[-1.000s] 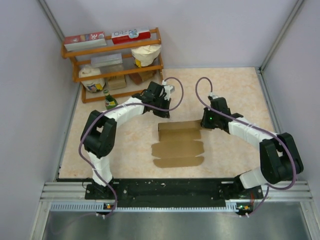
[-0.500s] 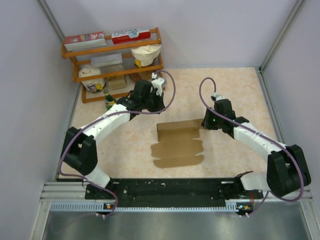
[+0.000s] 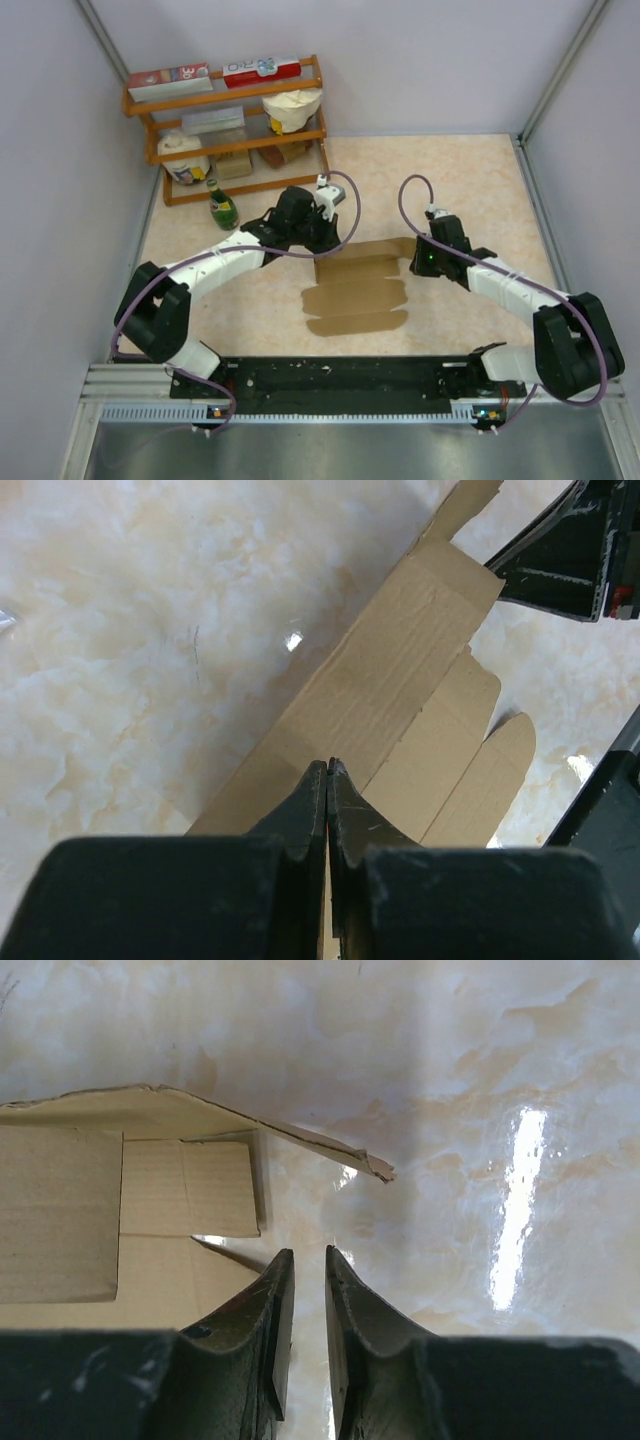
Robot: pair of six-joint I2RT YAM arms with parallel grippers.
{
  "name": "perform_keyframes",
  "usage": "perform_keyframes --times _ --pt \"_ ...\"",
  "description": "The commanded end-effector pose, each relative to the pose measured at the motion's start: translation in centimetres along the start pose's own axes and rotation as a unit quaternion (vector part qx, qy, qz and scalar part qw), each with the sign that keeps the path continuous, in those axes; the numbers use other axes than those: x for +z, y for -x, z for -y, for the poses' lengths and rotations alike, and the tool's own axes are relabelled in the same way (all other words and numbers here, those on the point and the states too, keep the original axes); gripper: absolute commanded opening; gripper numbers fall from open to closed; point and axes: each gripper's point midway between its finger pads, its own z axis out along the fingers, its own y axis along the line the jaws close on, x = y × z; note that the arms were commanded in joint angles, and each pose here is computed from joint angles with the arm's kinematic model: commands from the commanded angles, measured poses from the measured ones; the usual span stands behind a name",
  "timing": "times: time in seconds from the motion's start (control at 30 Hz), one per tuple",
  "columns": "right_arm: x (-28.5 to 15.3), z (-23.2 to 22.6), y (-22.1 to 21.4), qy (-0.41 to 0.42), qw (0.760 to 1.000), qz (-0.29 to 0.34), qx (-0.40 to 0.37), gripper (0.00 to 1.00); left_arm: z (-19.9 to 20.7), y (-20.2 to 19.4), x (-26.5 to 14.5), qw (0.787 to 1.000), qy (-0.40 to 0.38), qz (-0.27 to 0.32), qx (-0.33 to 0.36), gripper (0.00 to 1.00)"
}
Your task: Fold the paper box
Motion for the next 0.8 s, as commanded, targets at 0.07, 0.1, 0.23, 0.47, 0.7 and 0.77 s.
perform_keyframes --times 0.07,0.1,0.23,0.47,0.7,0.77 --pt "1.4 0.0 1.0 0.005 1.0 0.017 -0.003 0.13 0.5 2.6 -0.3 0.999 -0.006 0.048 0.013 0.0" --pt "1.7 -0.2 0.9 0.01 1.0 0.014 -0.004 0.09 0.4 2.5 -0.4 0.999 -0.004 0.049 0.014 0.0" --pt "2.5 -0.5 0.3 0.02 1.0 0.003 0.002 0.05 0.2 2.2 -0.3 0.999 -0.001 0.046 0.013 0.0" --pt "3.2 -0.1 0.2 0.008 1.0 -0.002 0.002 0.04 0.2 1.8 -0.3 0.999 0.0 0.041 0.012 0.0" --pt "3.3 0.1 0.2 0.0 1.0 0.001 -0.001 0.04 -0.3 1.7 -1.0 0.999 0.019 0.042 0.008 0.0" --pt "3.3 0.1 0.1 0.0 1.0 0.001 -0.001 0.04 -0.4 1.8 -1.2 0.999 0.027 0.044 0.006 0.0"
